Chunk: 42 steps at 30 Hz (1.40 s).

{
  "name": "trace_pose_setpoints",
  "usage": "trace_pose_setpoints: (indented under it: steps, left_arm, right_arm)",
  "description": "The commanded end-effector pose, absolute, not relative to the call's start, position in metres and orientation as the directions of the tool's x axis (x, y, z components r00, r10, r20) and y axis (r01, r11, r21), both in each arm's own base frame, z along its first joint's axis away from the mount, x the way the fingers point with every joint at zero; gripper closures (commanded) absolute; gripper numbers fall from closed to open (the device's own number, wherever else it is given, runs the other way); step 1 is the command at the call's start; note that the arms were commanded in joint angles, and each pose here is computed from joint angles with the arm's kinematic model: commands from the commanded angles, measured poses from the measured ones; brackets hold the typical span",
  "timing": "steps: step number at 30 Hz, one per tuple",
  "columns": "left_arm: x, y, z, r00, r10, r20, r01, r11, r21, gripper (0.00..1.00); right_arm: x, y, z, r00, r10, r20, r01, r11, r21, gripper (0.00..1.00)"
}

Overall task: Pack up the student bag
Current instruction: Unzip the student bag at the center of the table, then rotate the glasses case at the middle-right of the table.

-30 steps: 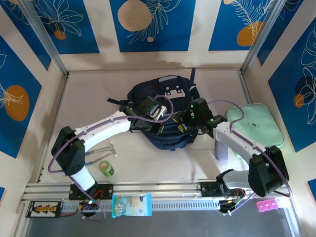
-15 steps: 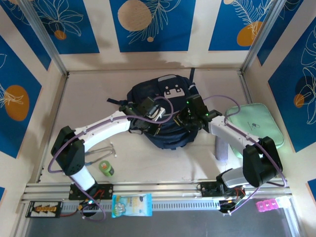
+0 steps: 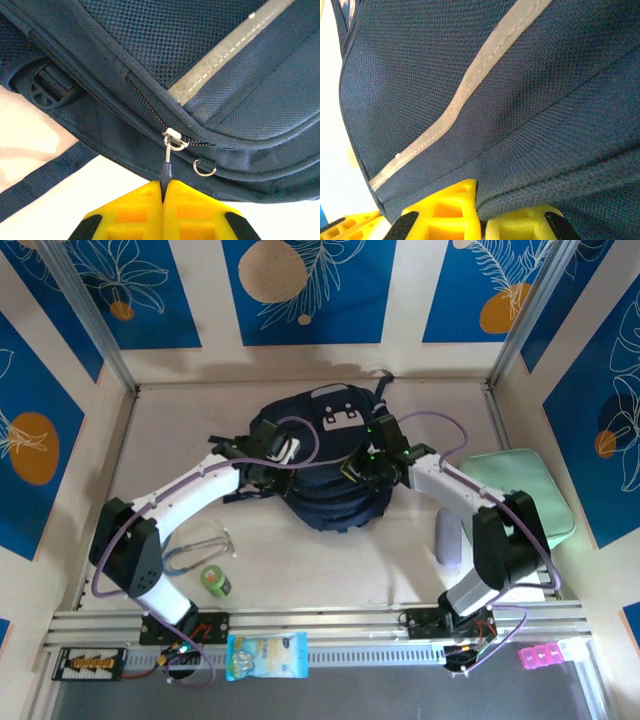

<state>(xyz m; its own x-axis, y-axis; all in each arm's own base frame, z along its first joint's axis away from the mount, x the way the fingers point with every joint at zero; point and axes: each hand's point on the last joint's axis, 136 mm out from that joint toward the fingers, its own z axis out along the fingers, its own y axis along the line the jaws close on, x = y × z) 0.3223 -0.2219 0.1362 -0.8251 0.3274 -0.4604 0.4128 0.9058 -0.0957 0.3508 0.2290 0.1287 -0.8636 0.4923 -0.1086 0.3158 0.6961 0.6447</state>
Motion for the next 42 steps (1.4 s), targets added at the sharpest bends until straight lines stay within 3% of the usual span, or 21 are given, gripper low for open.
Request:
trace_pose_setpoints:
  steps: [1,6,8,12,14,19,23,30,35,42]
  left_arm:
    - [0.334,-0.176,0.134,-0.851,0.227,-0.474,0.272,0.962,-0.027,1.0]
    - [0.353,-0.173,0.126,-0.859,0.204,-0.47,0.281,0.955,-0.098,1.0]
    - [0.356,-0.179,0.128,-0.857,0.208,-0.471,0.299,0.946,-0.126,1.0]
    - [0.357,-0.181,0.134,-0.853,0.216,-0.475,0.316,0.938,-0.141,1.0]
    - [0.353,-0.179,0.141,-0.852,0.213,-0.478,0.316,0.937,-0.146,0.78]
    - [0.342,-0.164,0.172,-0.822,0.167,-0.545,0.29,0.946,-0.146,0.22]
    - [0.334,-0.144,0.193,-0.778,0.109,-0.618,0.245,0.959,-0.14,0.01]
    - [0.335,-0.122,0.207,-0.734,0.032,-0.678,0.191,0.968,-0.162,0.0]
    - [0.338,-0.122,0.208,-0.721,0.052,-0.691,0.226,0.96,-0.163,0.0]
    - [0.338,-0.12,0.203,-0.722,0.078,-0.688,0.239,0.961,-0.141,0.0]
  right_arm:
    - [0.364,0.238,0.137,-0.899,0.4,-0.177,0.197,0.731,0.653,0.95]
    - [0.361,0.242,0.143,-0.915,0.36,-0.184,0.155,0.733,0.663,0.93]
    - [0.356,0.241,0.146,-0.926,0.335,-0.173,0.144,0.738,0.66,0.77]
    - [0.344,0.234,0.163,-0.924,0.302,-0.234,0.083,0.756,0.649,0.56]
    - [0.334,0.223,0.17,-0.919,0.295,-0.261,0.074,0.78,0.622,0.45]
    - [0.304,0.167,0.162,-0.886,0.348,-0.308,0.185,0.872,0.452,0.35]
    - [0.271,0.092,0.136,-0.829,0.431,-0.356,0.39,0.902,0.184,0.33]
    - [0.224,0.006,0.108,-0.749,0.518,-0.412,0.624,0.761,-0.177,0.25]
    - [0.222,-0.008,0.083,-0.698,0.618,-0.361,0.699,0.697,-0.158,0.18]
    - [0.227,-0.018,0.061,-0.706,0.649,-0.284,0.702,0.694,-0.157,0.12]
